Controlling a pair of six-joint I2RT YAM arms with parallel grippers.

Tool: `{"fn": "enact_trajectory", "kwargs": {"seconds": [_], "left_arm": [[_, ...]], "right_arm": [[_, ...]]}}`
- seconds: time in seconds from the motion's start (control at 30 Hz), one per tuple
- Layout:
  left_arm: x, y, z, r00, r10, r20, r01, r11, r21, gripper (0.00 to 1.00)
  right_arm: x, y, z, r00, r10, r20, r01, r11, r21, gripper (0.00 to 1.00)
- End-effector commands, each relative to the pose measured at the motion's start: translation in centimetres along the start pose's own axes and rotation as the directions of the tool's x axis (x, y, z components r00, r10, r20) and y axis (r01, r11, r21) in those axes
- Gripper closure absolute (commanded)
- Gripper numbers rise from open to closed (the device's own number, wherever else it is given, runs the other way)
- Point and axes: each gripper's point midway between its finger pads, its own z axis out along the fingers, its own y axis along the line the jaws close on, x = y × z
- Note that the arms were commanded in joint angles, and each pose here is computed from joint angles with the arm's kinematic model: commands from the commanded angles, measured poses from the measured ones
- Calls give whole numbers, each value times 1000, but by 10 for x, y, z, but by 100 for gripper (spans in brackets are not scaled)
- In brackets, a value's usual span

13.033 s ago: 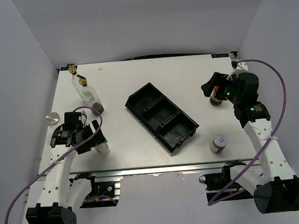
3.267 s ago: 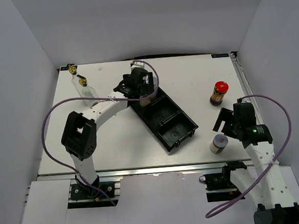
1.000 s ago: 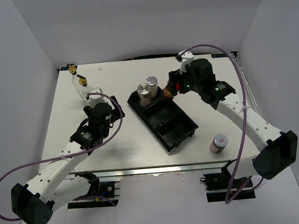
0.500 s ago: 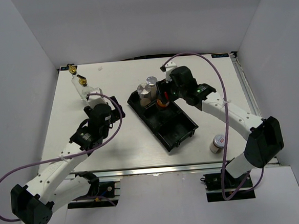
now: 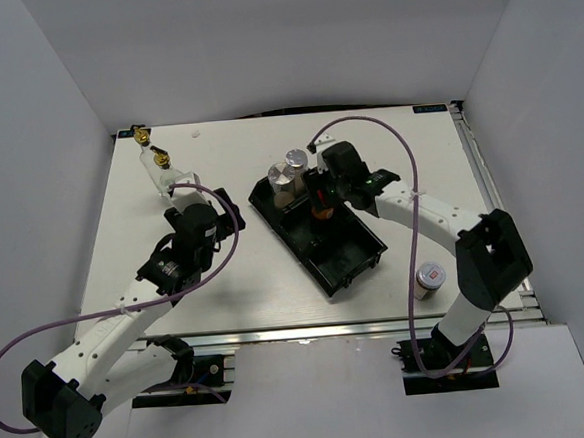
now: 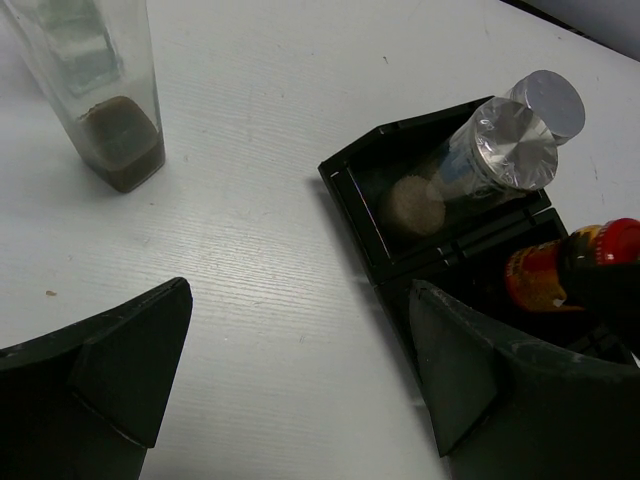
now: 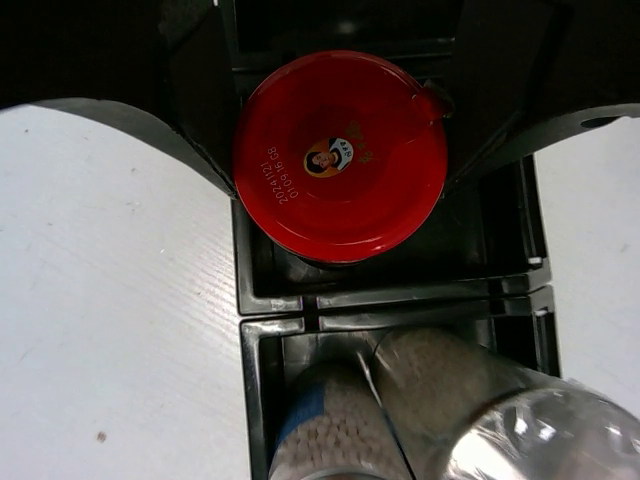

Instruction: Organize the condiment bottles

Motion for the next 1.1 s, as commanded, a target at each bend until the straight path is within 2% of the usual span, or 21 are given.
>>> {"fn": "enact_trajectory", "kwargs": {"seconds": [0.0,0.03,0.07,0.17,0.27,0.6,0.7,0.77,0.83,0.87,0.9,0.97,1.07], "left_arm": [[-9,-1,-2,999,-24,33,24,1000,-4,2],[-9,-1,-2,999,-25,33,25,1000,-2,2],[-9,0,-2,999,-33,37,33,999,-5,2],[-11,6,-1,998,-41,52,43,998,-41,2],[-10,7,-1,998,-39,47,41,998,-46,2],[-9,8,2,995,-81,62,84,995,-55,2],[-9,9,2,994,-89,67,93,994,-57,2],[-8,9,1,994,-88,66,92,994,-53,2],[-6,10,1,995,-79,58,82,995,-56,2],[-4,12,1,995,-76,56,80,995,-62,2],[-1,14,1,996,-77,49,80,994,-68,2],[5,15,1,997,-70,35,72,995,-65,2],[5,11,0,997,-73,29,74,996,-41,2]], "right_arm": [[-41,-1,2,989,32,146,-34,999,13,67],[-39,-1,5,990,37,137,-39,999,14,59],[-36,-2,9,991,41,130,-44,999,23,44],[-34,-9,12,990,62,123,-70,996,64,33],[-34,-11,11,990,73,120,-83,994,78,11],[-35,-5,-30,986,123,116,-127,991,30,10],[-28,-11,-51,980,168,108,-175,983,58,10],[-15,-23,-66,978,191,87,-201,971,128,11],[-6,-34,-91,960,259,101,-274,944,185,11],[16,-49,-103,957,284,59,-288,915,281,10],[29,-55,-118,931,357,77,-362,876,318,11],[67,-69,-139,914,404,18,-373,826,423,11],[109,-100,-167,856,516,32,-452,716,533,11]]}}
